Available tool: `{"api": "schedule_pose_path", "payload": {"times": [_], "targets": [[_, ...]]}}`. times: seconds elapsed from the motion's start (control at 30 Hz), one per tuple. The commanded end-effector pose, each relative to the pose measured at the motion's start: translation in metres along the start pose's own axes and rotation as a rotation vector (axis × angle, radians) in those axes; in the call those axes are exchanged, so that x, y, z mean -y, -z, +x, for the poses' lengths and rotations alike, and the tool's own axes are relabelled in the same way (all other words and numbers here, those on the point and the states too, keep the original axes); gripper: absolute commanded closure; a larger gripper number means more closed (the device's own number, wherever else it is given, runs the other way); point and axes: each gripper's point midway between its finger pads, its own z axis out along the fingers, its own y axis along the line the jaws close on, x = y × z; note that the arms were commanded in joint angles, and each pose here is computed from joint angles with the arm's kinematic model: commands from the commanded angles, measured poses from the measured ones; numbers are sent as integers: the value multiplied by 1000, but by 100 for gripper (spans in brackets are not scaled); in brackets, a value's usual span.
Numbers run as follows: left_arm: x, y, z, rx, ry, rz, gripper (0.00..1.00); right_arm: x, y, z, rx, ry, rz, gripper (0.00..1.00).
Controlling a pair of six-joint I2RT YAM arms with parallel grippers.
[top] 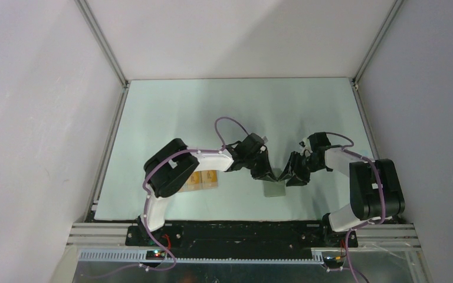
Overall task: Put the credit cards into the card holder
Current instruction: Close the card holder at the center of the board.
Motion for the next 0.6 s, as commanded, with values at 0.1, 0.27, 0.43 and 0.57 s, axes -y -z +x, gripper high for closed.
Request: {"api": "schedule_pose_path", "payload": {"times": [0.1,0.27,0.43,0.57], "targets": [[20,-1,-4,10,-48,35,100,8,-7,-5,7,2,23,50],[18,-4,-3,9,-47,27,100,10,-7,-4,8,5,31,51],[12,-7,-1,6,-43,13,100,10,-7,-5,13,0,34,59],[10,-9,-1,8,-47,4,100,11,-6,-5,14,-8,41,63]]}}
